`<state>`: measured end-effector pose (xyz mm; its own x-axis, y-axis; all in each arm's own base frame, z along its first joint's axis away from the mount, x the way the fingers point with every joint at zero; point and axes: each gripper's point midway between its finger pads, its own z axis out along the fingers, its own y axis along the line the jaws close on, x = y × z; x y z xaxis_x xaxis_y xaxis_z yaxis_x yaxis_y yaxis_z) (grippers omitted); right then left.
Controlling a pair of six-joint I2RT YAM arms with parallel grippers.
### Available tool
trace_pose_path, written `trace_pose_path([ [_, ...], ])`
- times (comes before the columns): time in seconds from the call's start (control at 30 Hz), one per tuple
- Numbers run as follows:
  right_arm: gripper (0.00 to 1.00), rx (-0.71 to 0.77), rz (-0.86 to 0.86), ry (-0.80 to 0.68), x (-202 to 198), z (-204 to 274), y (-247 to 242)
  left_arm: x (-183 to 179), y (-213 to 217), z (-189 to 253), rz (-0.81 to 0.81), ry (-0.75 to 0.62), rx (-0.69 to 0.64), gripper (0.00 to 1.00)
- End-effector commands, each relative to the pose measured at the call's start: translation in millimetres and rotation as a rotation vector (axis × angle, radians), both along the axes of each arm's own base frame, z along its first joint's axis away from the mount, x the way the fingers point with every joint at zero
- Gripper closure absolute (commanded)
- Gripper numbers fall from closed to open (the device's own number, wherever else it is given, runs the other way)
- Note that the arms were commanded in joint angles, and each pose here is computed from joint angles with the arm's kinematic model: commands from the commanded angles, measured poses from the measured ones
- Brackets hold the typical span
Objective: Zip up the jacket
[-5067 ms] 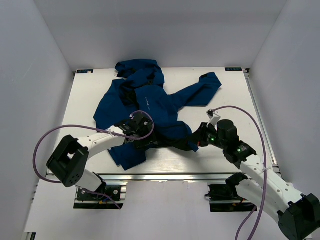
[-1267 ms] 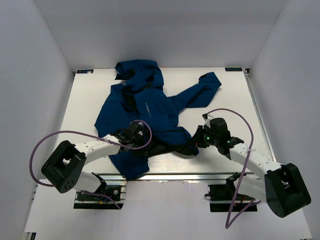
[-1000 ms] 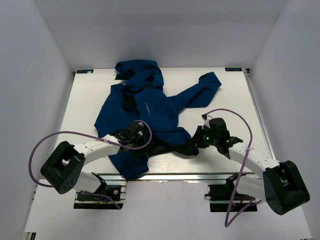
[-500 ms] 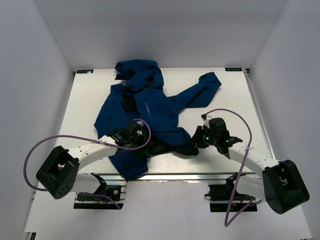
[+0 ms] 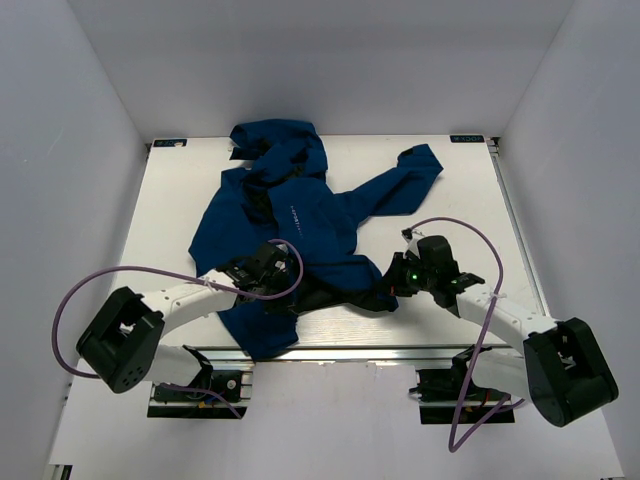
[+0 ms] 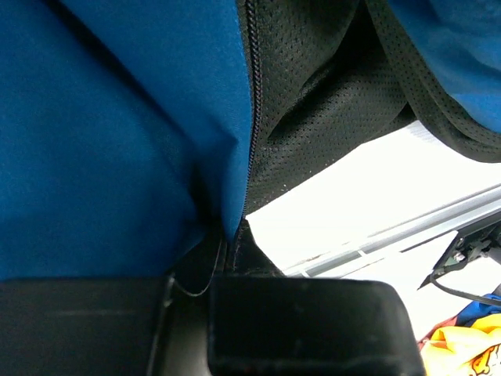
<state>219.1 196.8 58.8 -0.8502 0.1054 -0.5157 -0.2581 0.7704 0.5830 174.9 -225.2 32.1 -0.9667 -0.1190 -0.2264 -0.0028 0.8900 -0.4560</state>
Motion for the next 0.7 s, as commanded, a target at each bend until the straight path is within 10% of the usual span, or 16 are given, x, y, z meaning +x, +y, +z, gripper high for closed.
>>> trace_pose_path([
  [0.0,1.00,-0.001,0.012,-0.016,3.7,0.1,1.3,1.0,-9.0,19.4,-0.020,-0.029,-0.062,1.00],
  [0.67,1.00,-0.078,-0.023,0.052,8.7,-21.6,-5.8,-12.8,7.4,-11.7,-0.058,0.033,0.033,0.86],
])
